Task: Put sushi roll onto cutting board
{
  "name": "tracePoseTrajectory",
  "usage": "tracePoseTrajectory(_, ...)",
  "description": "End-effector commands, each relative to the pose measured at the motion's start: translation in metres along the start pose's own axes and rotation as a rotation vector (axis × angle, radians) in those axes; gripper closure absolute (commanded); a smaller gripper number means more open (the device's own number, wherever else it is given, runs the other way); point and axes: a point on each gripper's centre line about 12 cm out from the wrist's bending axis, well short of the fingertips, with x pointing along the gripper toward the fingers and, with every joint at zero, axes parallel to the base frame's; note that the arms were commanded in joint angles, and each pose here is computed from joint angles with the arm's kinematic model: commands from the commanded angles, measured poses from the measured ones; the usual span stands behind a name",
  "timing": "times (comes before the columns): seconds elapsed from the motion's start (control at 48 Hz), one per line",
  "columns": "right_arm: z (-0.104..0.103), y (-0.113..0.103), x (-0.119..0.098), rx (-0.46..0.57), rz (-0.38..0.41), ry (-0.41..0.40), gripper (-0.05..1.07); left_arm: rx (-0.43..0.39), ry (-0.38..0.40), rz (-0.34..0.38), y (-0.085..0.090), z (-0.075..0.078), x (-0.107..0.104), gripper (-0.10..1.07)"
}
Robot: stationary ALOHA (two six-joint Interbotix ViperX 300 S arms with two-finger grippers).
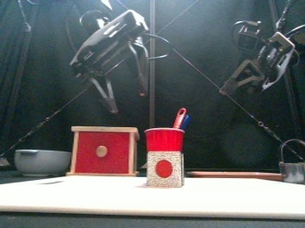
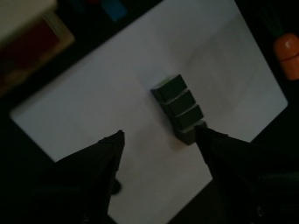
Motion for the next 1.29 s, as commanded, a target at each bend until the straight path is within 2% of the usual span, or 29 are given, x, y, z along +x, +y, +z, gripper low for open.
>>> tracePoseTrajectory(0.0, 0.014, 0.003, 0.001, 0.004, 0.009, -0.034, 1.00, 0.089, -0.115, -0.055, 0.007, 0.010, -0.026, 0.02)
tracePoseTrajectory(0.062, 0.020, 0.005, 0.003, 0.008, 0.012, -0.038, 1.00, 0.174, -0.173, -0.087, 0.018, 0.005, -0.035, 0.02)
tracePoseTrajectory(0.146, 0.031, 0.005, 0.006, 0.015, 0.008, -0.033, 0.99, 0.246, -0.221, -0.137, 0.031, -0.004, -0.043, 0.02)
tracePoseTrajectory(0.25, 0.039, 0.004, 0.013, 0.035, -0.005, 0.017, 0.99, 0.330, -0.283, -0.251, 0.047, -0.017, -0.057, 0.02)
tracePoseTrajectory(0.333, 0.040, -0.003, 0.019, 0.065, -0.033, 0.072, 0.99, 0.382, -0.339, -0.313, 0.060, -0.019, -0.065, 0.02)
tracePoseTrajectory(0.417, 0.041, -0.011, 0.022, 0.090, -0.061, 0.119, 0.99, 0.444, -0.378, -0.347, 0.070, -0.021, -0.066, 0.02)
tracePoseTrajectory(0.521, 0.039, -0.014, 0.021, 0.092, -0.071, 0.131, 0.99, 0.502, -0.405, -0.352, 0.080, -0.020, -0.063, 0.02)
tracePoseTrajectory(0.875, 0.030, -0.013, 0.004, 0.086, -0.063, 0.107, 0.99, 0.493, -0.406, -0.368, 0.094, -0.015, -0.055, 0.02)
tracePoseTrajectory(1.271, 0.021, -0.016, 0.002, 0.080, -0.074, 0.118, 0.99, 0.424, -0.347, -0.360, 0.104, -0.028, -0.046, 0.02)
